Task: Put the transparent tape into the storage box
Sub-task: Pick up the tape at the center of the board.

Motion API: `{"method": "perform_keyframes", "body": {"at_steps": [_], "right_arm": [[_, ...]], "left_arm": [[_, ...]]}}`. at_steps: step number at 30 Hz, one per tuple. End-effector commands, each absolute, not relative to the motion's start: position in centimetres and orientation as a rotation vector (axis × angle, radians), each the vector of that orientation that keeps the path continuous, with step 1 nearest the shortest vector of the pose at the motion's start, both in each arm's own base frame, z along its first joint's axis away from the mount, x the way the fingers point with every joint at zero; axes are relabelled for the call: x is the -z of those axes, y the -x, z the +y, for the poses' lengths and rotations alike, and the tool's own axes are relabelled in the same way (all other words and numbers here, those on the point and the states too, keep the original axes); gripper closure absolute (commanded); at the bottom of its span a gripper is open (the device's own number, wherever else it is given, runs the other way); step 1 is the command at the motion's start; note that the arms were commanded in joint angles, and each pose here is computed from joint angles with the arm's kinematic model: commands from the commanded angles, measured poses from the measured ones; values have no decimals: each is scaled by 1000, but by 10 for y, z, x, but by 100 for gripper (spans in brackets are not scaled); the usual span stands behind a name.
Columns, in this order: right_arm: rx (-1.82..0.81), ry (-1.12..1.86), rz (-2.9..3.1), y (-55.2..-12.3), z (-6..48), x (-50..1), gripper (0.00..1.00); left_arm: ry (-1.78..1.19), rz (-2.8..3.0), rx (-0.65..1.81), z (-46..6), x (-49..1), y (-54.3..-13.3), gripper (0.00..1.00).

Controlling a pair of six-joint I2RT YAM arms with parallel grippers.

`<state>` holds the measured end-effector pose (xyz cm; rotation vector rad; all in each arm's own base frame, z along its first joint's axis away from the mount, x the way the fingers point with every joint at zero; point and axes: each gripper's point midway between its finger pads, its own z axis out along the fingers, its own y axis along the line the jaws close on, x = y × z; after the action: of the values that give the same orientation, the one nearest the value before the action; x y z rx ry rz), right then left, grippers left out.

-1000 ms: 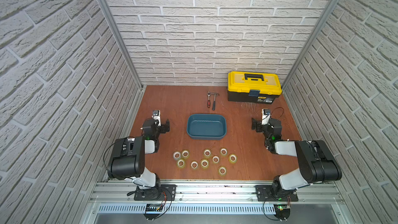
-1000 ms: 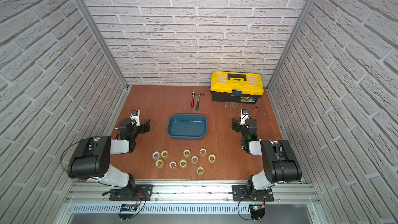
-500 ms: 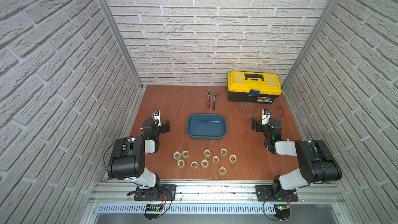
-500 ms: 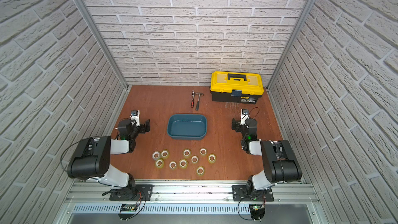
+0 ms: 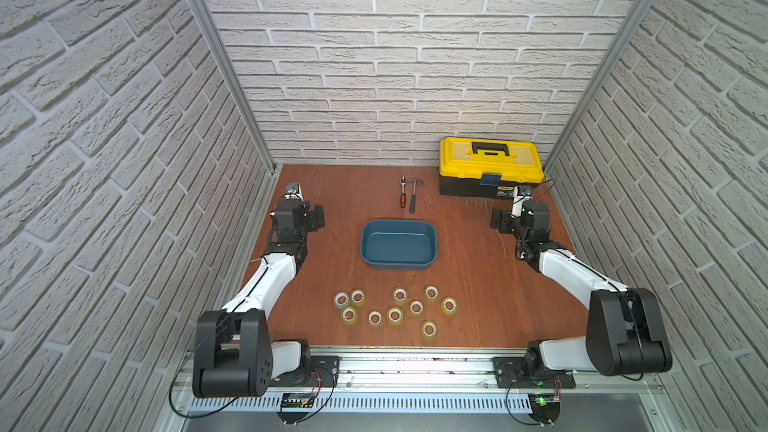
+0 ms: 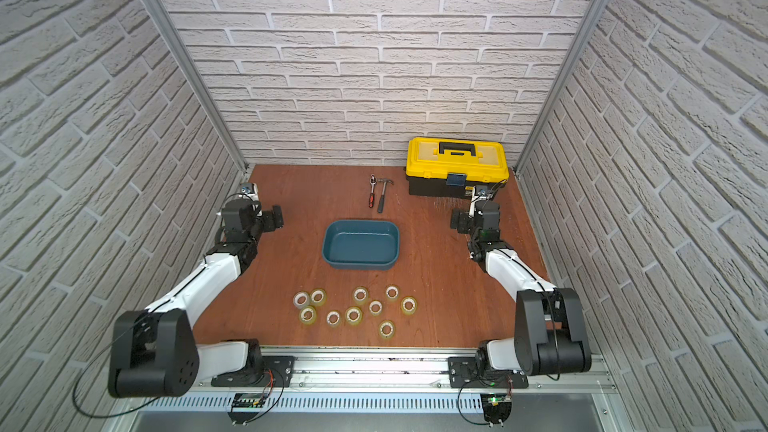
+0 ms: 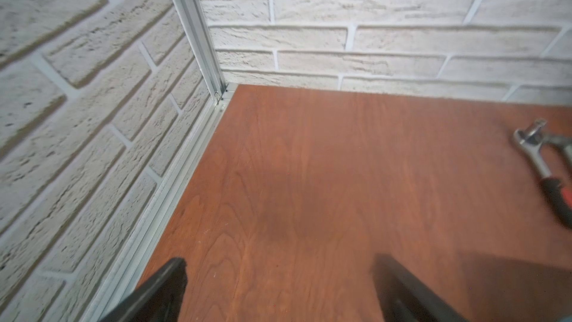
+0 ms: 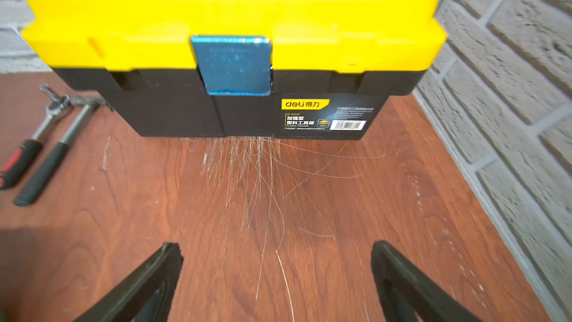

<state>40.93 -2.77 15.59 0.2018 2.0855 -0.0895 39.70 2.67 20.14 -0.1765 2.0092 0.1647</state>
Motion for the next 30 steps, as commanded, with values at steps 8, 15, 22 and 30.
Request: {"method": "perform_keyframes", "body": {"at_steps": [8,15,22,30], "right_arm": [[-220,-349,2379,-321,22,-131,9],[-363,-258,2503,-264,60,-122,22],[-459,-218,2540,-233,95,-99,31],[-402,-124,2704,-209,117,-71,38]], "left_arm": [[223,2353,50,-5,-200,-339,2],[111,2369,132,-21,-206,-327,2],[112,2440,125,-21,-190,-324,2],[94,2402,127,-22,-198,-321,2]]}}
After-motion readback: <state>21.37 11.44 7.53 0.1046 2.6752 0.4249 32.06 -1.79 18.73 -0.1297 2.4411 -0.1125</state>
